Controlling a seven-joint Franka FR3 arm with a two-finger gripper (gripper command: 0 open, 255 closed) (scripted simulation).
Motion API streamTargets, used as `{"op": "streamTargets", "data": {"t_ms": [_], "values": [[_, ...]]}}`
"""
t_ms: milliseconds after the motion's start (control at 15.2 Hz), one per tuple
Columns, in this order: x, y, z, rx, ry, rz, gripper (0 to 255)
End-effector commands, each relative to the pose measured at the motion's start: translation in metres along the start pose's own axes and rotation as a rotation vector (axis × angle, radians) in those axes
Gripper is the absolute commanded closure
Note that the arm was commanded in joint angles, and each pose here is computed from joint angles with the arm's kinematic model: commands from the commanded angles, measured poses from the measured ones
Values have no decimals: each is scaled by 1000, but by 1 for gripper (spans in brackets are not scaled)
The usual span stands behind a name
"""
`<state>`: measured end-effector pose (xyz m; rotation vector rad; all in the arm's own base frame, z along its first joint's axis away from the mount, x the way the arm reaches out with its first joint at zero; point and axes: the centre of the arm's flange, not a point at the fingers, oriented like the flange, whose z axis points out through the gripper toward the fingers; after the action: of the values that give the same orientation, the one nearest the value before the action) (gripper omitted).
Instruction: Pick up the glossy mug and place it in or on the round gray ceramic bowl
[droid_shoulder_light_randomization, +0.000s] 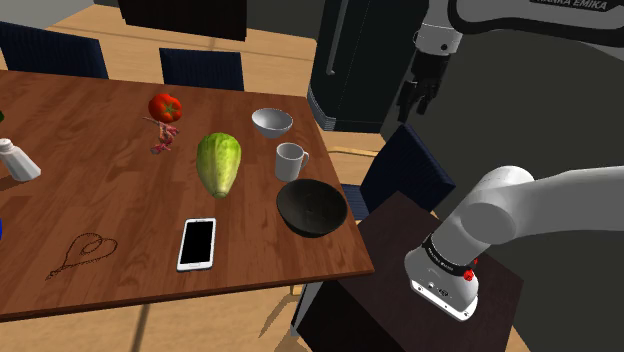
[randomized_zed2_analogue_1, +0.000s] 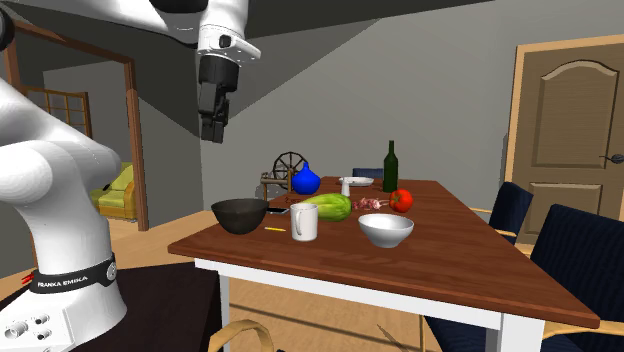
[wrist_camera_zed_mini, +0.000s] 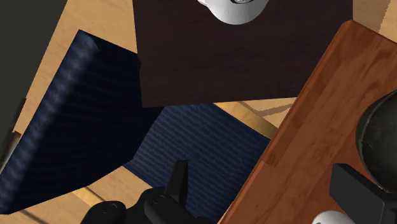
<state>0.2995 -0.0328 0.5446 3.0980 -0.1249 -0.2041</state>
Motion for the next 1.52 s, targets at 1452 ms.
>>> {"op": "streamTargets", "data": {"t_ms": [1452], "values": [[169,-198,114,-12,81,23,0]]}}
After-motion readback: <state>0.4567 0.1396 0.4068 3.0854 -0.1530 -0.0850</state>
